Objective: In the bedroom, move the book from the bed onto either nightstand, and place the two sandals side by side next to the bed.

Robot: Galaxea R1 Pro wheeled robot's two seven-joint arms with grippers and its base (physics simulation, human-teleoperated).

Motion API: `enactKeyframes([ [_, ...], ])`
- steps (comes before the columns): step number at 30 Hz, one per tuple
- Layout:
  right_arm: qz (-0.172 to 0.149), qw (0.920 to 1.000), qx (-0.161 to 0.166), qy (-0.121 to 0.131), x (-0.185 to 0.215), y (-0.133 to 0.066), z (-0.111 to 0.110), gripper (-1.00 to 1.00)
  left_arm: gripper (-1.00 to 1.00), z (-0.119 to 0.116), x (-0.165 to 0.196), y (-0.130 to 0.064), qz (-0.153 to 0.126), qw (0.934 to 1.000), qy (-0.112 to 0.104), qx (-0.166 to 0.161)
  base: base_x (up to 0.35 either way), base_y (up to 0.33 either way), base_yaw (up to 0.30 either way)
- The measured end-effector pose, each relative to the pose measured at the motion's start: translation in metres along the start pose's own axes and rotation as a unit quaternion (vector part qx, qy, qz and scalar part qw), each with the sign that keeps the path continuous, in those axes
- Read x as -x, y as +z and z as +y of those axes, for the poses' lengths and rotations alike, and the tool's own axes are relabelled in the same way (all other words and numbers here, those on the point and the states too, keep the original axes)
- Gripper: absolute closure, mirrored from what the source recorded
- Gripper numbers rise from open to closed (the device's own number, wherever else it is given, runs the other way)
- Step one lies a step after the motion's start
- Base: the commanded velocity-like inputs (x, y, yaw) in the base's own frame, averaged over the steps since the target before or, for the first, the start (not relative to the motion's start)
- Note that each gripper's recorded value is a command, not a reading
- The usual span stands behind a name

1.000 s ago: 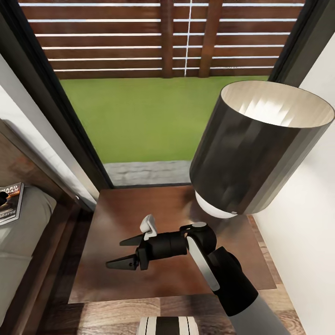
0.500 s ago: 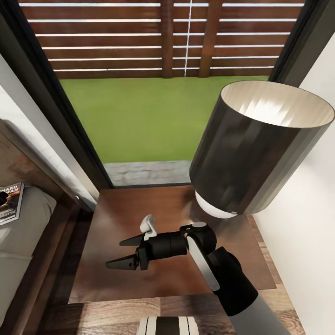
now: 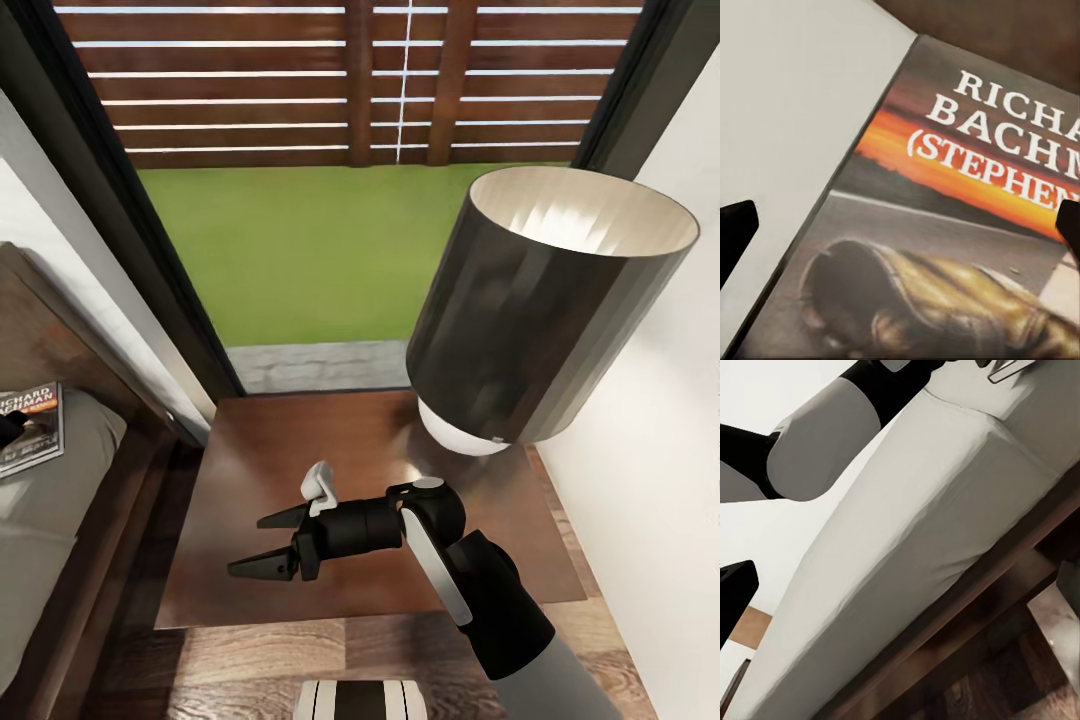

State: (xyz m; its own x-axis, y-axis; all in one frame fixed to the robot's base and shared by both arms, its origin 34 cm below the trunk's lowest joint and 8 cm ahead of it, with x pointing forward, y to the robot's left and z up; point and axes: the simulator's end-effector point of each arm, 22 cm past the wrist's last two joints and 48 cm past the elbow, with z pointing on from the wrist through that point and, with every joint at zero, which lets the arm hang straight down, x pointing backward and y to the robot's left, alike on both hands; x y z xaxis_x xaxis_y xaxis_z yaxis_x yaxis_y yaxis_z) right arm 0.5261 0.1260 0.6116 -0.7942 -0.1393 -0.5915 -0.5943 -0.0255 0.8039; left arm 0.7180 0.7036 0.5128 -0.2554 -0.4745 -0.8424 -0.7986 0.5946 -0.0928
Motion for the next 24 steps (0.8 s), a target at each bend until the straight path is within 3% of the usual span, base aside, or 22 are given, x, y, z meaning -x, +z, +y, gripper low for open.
enactKeyframes([
  [24, 0.000, 1.0000, 0.000, 0.000, -0.0001, 0.0000, 0.0000, -1.00, -1.00, 0.0005, 0.0001, 0.0000, 0.000, 1.0000, 0.001, 0.001, -0.002, 0.000, 0.000],
])
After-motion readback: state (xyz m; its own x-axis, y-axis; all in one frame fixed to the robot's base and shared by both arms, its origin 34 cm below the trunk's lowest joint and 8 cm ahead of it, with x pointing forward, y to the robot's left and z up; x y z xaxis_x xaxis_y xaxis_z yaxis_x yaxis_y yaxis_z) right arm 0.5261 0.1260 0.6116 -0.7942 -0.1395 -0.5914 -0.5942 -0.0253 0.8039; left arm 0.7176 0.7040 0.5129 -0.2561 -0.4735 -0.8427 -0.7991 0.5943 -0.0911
